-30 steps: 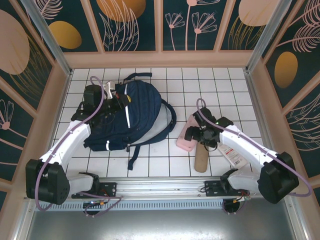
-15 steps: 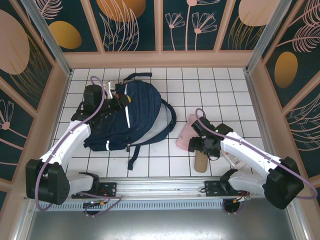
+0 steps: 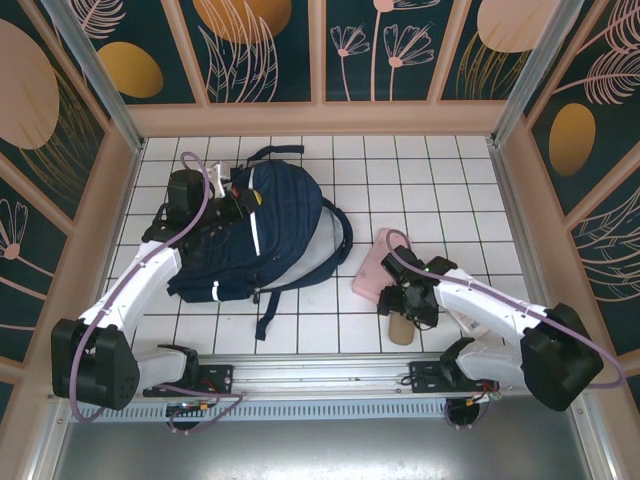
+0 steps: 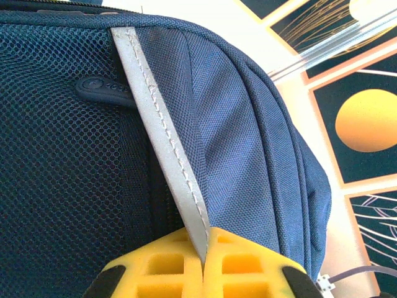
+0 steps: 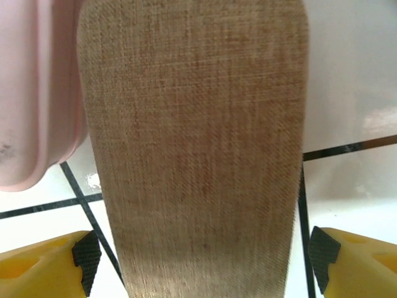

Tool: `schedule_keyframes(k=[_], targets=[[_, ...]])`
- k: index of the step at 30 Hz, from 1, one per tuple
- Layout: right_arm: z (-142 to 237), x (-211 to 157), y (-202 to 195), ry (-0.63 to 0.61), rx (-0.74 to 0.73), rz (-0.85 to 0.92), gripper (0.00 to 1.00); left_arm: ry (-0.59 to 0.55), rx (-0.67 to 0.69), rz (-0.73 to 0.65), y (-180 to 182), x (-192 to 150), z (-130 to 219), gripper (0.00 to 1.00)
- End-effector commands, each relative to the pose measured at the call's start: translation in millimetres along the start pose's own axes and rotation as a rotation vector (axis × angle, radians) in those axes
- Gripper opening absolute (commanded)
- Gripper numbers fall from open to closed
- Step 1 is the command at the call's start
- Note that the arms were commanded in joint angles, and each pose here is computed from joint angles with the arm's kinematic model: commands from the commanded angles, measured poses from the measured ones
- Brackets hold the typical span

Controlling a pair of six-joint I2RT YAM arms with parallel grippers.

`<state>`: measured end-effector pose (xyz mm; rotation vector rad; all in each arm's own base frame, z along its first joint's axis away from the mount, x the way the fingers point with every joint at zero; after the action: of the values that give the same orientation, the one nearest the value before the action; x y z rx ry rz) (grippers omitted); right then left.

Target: Pack the student bag

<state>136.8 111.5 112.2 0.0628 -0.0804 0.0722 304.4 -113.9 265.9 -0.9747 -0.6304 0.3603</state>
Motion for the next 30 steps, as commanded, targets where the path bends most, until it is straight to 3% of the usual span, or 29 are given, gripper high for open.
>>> schedule_keyframes(k=[1, 7, 12, 19, 24, 30], targets=[[-9, 2, 5, -0.005, 0.015, -0.028, 0.88, -0.037, -0.011, -0.05, -6, 1, 9, 0.0], [-21, 2, 3, -0.008, -0.007, -0.05, 0.84, -0.038, -0.013, -0.053, -6, 1, 10, 0.0], [-18, -1, 1, -0.022, 0.004, -0.083, 0.72, -0.041, -0.012, -0.054, -6, 1, 10, 0.0], [14, 2, -6, -0.147, -0.006, -0.126, 0.54, -0.012, -0.028, -0.064, -15, 3, 11, 0.0], [32, 4, -6, -0.209, 0.024, -0.137, 0.53, 0.004, -0.035, -0.056, -22, 4, 14, 0.0], [78, 33, 7, -0.41, 0.105, -0.091, 0.54, 0.009, -0.105, -0.139, -60, 15, 31, 0.0]])
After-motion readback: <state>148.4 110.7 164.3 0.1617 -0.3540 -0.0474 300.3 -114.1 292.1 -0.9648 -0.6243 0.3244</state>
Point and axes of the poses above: each hand's point on the last joint's axis, 136 mm out from that joint toward the fingers, its own z axis back along the fingers, its own y axis along the line the jaws close on, x = y × z, the point moved 8 cm from there along z, back along the fingers, and after that the axes turned 15 degrees about z, right-handed, at the moved point
